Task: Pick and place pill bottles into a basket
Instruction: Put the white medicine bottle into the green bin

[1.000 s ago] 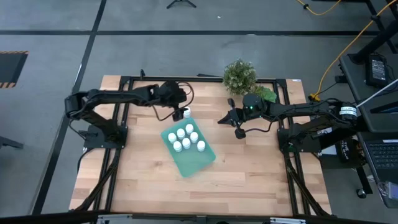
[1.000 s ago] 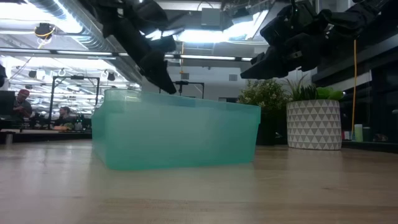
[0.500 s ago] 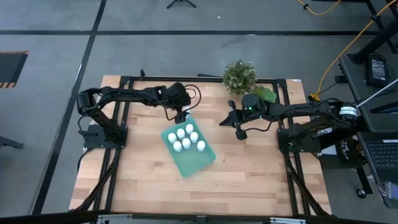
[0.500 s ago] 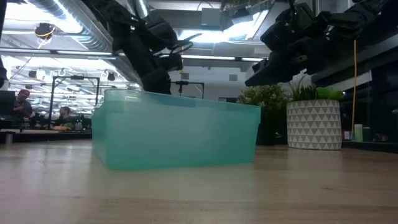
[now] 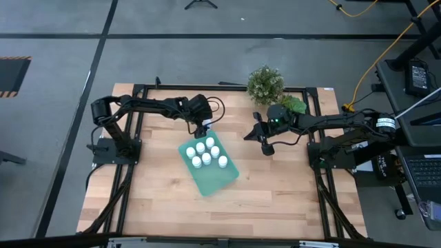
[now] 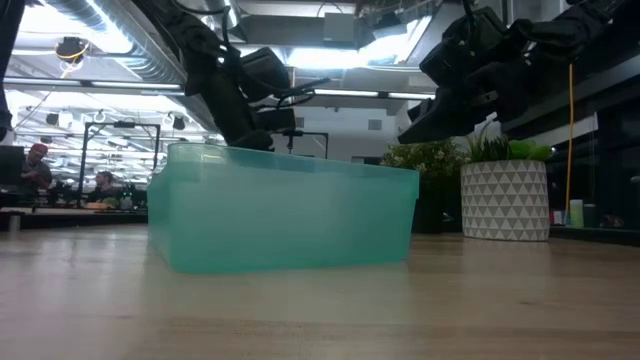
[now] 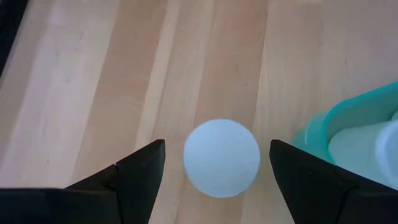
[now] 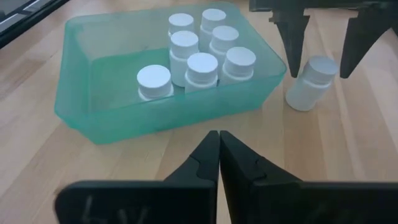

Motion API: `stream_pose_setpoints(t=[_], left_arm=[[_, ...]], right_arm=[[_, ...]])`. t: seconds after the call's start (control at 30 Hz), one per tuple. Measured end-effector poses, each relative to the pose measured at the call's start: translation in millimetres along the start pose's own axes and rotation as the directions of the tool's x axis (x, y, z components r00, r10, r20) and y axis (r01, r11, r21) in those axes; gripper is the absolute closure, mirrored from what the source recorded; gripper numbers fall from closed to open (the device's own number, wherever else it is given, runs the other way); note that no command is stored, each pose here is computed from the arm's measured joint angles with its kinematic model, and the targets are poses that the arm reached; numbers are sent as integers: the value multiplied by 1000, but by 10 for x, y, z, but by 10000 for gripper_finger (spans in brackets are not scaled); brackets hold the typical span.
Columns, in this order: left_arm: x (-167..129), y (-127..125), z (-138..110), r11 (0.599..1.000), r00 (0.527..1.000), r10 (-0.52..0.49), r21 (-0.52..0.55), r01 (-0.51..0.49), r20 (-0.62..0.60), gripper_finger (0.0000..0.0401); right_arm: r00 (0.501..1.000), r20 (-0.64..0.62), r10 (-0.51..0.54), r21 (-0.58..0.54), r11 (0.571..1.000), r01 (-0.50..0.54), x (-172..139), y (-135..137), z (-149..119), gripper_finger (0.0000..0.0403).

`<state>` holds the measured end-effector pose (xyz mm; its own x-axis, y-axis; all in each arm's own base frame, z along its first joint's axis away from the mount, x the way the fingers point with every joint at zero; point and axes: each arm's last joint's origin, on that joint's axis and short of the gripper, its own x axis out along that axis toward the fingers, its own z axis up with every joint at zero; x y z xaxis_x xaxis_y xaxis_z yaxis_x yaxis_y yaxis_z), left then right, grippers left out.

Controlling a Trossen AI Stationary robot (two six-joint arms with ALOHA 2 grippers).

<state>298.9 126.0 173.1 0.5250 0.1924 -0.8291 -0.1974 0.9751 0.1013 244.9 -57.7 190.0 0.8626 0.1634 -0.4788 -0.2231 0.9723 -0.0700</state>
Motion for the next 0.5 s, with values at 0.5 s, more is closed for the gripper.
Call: stream_pose_setpoints(t=[0.5], left_arm=[[6, 1, -3, 1000, 1000, 4, 7, -4, -3, 128]], right_arm=[[1000, 0, 0, 0, 1000, 0, 0, 0, 0, 386]])
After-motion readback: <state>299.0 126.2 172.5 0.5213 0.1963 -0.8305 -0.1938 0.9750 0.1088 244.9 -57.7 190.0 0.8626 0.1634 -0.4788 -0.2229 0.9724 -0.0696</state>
